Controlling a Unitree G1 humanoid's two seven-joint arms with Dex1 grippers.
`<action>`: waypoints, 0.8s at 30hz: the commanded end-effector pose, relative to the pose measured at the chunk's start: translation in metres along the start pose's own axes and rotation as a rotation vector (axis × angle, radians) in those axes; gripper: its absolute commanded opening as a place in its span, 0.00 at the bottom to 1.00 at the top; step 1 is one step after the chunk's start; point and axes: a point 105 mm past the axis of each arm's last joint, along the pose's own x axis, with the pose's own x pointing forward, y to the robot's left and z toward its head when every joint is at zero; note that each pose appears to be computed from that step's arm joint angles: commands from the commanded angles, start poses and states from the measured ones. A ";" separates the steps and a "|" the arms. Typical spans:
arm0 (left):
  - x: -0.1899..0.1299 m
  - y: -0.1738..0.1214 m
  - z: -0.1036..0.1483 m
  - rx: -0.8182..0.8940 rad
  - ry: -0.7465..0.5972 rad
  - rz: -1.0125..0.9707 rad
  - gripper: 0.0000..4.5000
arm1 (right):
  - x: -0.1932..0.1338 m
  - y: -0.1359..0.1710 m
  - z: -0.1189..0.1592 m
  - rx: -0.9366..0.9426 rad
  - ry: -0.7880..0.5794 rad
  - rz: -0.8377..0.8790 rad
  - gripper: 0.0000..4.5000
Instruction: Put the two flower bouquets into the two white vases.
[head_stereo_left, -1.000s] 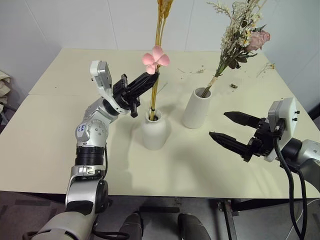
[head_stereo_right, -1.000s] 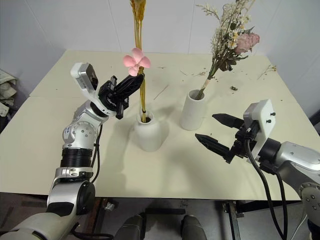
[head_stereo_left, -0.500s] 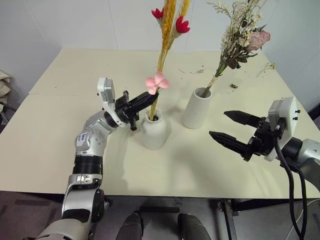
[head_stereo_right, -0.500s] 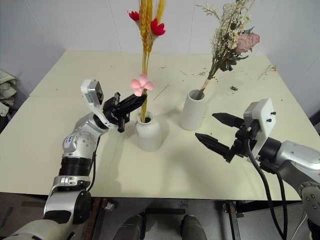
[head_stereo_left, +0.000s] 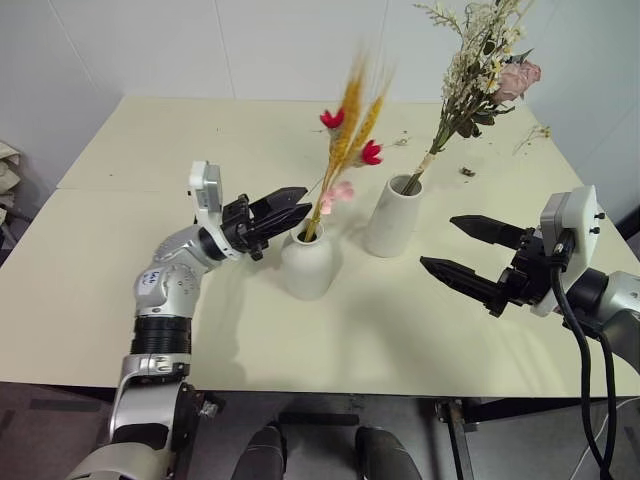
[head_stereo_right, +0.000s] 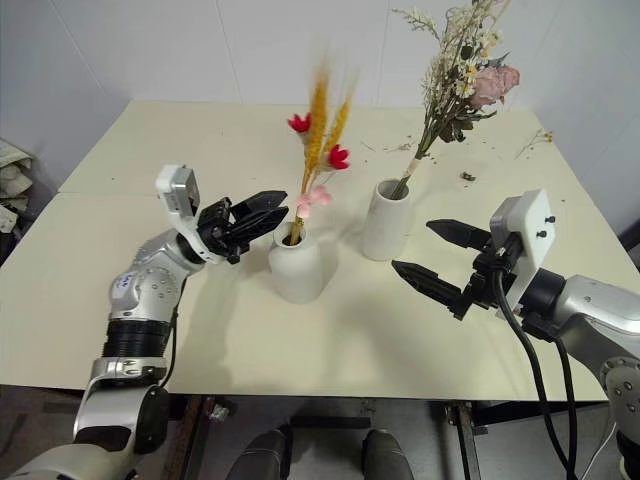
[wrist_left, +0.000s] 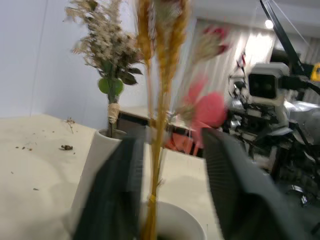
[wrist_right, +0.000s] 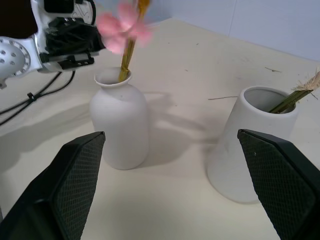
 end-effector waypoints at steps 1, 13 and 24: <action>-0.005 -0.010 0.022 0.085 0.034 -0.056 0.75 | -0.006 -0.001 0.012 -0.052 -0.019 -0.004 1.00; -0.059 0.022 0.052 0.376 0.384 0.079 0.99 | -0.029 -0.026 0.005 -0.077 0.105 -0.041 1.00; -0.113 0.050 0.072 0.415 0.550 0.300 0.99 | -0.062 -0.055 0.008 -0.080 0.205 -0.117 1.00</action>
